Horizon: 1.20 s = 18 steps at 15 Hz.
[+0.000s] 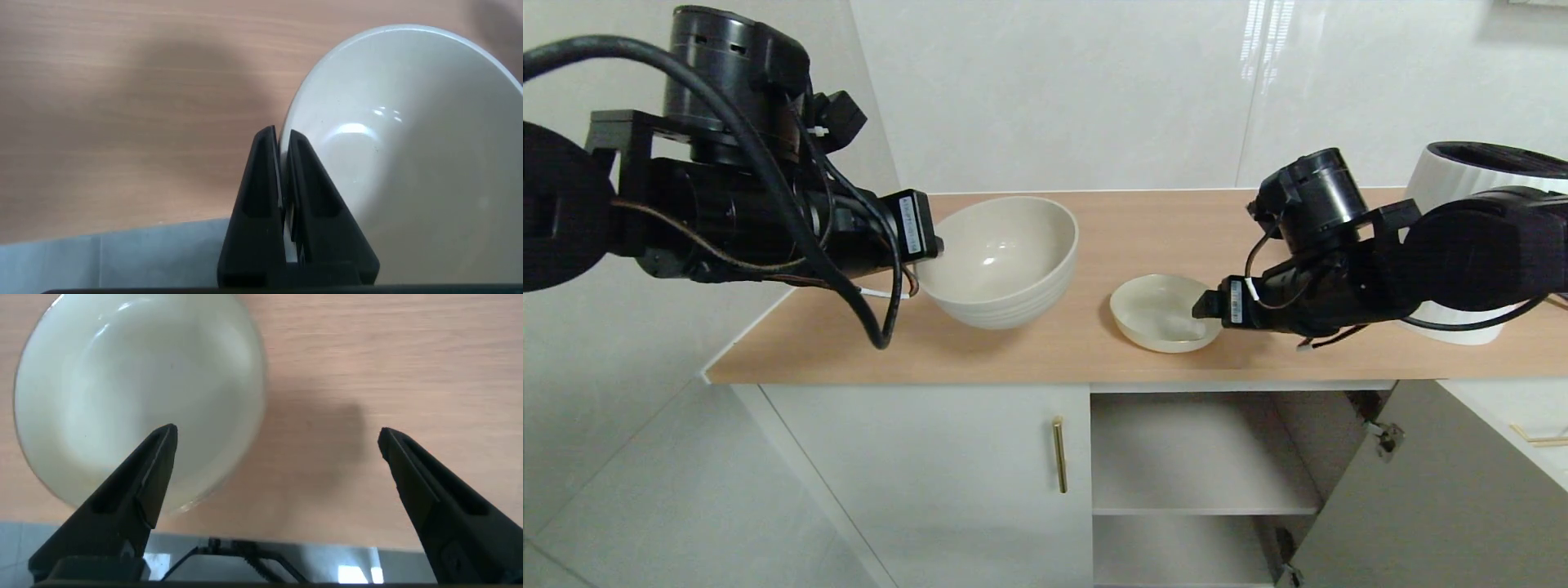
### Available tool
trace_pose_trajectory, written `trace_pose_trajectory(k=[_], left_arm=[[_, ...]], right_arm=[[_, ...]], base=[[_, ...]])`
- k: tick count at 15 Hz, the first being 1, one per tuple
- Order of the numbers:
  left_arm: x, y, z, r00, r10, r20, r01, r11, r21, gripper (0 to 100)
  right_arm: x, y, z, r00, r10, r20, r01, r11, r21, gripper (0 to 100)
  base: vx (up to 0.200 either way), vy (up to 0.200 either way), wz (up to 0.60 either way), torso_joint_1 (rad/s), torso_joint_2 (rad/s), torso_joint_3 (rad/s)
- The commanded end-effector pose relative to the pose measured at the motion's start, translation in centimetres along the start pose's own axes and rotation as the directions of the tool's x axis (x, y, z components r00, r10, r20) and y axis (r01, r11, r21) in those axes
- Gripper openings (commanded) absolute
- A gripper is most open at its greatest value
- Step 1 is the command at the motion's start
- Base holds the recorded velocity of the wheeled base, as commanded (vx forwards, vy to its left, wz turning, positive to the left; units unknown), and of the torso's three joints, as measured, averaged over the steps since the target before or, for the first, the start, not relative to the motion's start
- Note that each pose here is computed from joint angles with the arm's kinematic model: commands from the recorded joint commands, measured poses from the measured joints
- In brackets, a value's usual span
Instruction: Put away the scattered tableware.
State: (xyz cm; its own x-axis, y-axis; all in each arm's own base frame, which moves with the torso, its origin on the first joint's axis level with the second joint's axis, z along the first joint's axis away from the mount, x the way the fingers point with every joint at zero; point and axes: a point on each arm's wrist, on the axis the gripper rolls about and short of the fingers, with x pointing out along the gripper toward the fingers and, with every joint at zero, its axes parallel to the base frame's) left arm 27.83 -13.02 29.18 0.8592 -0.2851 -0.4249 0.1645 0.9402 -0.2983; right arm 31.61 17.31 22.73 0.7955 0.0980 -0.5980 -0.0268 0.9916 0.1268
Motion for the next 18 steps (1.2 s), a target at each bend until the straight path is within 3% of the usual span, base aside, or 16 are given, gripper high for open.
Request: trace_pose_trajectory(k=[1, 5, 6, 13, 16, 18], left_arm=[[-0.5, -0.2, 0.1, 1.000, -0.010, 0.009, 0.010, 1.000, 0.001, 0], [-0.5, -0.4, -0.2, 1.000, -0.016, 0.001, 0.016, 1.000, 0.006, 0], [-0.4, -0.4, -0.2, 1.000, -0.016, -0.002, 0.016, 1.000, 0.007, 0], [-0.7, -0.4, -0.2, 1.000, -0.018, 0.003, 0.018, 1.000, 0.000, 0], [-0.9, -0.4, -0.2, 1.000, -0.020, 0.004, 0.021, 1.000, -0.014, 0], [-1.6, -0.2, -1.0, 0.999, -0.028, -0.019, 0.028, 1.000, -0.002, 0]], right_arm=[[1.1, 0.3, -0.4, 1.000, -0.007, -0.018, 0.007, 1.000, 0.002, 100], [1.9, 0.5, -0.3, 1.000, -0.009, -0.021, 0.010, 0.999, 0.030, 100], [2.0, 0.5, -0.3, 1.000, -0.009, -0.021, 0.010, 0.999, 0.033, 0], [1.8, 0.5, 0.2, 1.000, 0.025, 0.006, -0.026, 0.996, 0.090, 0], [0.5, 0.3, 0.7, 0.996, 0.094, 0.003, -0.094, 0.988, 0.124, 0], [-2.2, -0.6, 1.2, 0.973, 0.230, -0.032, -0.221, 0.959, 0.175, 0]], base=[[0.000, 0.000, 0.00, 0.000, 0.00, 0.000], [0.000, 0.000, 0.00, 0.000, 0.00, 0.000], [0.000, 0.000, 0.00, 0.000, 0.00, 0.000], [0.000, 0.000, 0.00, 0.000, 0.00, 0.000], [0.000, 0.000, 0.00, 0.000, 0.00, 0.000], [0.000, 0.000, 0.00, 0.000, 0.00, 0.000]])
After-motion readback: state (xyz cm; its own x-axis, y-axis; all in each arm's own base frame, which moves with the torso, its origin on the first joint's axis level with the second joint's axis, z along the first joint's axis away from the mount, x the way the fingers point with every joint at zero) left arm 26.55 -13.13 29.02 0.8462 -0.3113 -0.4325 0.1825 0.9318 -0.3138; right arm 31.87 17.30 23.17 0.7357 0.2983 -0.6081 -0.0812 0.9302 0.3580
